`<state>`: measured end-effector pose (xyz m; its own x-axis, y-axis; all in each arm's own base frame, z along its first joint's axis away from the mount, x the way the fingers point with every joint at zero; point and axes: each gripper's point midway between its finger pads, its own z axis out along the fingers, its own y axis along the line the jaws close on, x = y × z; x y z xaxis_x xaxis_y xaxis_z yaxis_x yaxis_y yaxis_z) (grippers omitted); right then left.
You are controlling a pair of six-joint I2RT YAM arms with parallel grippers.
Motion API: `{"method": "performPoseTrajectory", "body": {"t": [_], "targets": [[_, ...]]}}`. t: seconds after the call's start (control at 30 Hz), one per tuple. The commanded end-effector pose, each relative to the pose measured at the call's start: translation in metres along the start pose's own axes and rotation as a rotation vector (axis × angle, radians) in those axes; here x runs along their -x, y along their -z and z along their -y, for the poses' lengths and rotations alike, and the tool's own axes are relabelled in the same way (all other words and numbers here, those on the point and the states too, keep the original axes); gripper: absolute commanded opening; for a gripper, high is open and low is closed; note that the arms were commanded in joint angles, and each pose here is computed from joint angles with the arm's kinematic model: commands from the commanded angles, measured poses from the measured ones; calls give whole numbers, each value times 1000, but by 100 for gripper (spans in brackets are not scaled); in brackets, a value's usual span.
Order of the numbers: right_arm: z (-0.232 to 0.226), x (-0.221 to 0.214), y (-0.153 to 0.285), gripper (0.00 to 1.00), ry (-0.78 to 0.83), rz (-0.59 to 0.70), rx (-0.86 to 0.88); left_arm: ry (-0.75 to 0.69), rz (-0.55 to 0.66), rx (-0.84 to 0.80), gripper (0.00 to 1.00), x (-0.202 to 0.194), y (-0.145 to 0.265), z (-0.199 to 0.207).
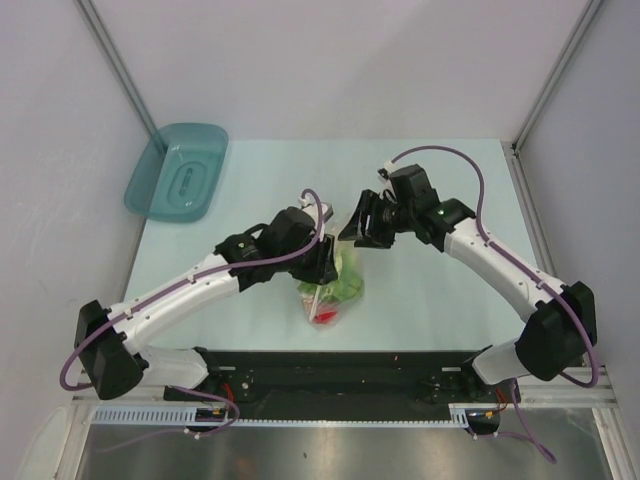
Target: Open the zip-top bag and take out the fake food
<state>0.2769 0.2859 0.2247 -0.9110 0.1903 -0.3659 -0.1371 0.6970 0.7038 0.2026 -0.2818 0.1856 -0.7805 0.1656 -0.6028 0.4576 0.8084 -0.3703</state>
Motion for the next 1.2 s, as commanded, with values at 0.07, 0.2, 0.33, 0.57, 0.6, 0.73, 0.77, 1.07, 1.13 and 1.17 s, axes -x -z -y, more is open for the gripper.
{"method": "performPoseTrajectory", "body": {"t": [0.07,0.2,0.33,0.57,0.6,0.73,0.77,1.07,1.13,1.17], "targets": [[-21,-3,-4,58,-15,-4,142,30,47,-91,60,11,12,12],[-16,-7,-7,57,-21,-14,142,56,63,-81,61,12,18,3],[-10,-9,-11,47,-26,-27,129,102,80,-36,60,14,25,-14],[1,-11,-16,40,-29,-38,97,183,98,-54,62,18,24,-25],[1,-11,-16,39,-26,-38,94,189,96,-55,63,19,23,-26],[4,-10,-18,38,-20,-41,90,198,98,-79,59,28,16,-21],[4,-11,-19,38,-20,-44,89,191,96,-94,53,31,15,-18],[-20,4,-2,38,-40,14,130,213,16,-146,8,16,-1,-11],[-24,6,-1,37,-45,17,139,214,19,-159,7,18,0,-9],[-24,7,-4,38,-45,19,135,215,16,-169,6,18,0,-7]]}}
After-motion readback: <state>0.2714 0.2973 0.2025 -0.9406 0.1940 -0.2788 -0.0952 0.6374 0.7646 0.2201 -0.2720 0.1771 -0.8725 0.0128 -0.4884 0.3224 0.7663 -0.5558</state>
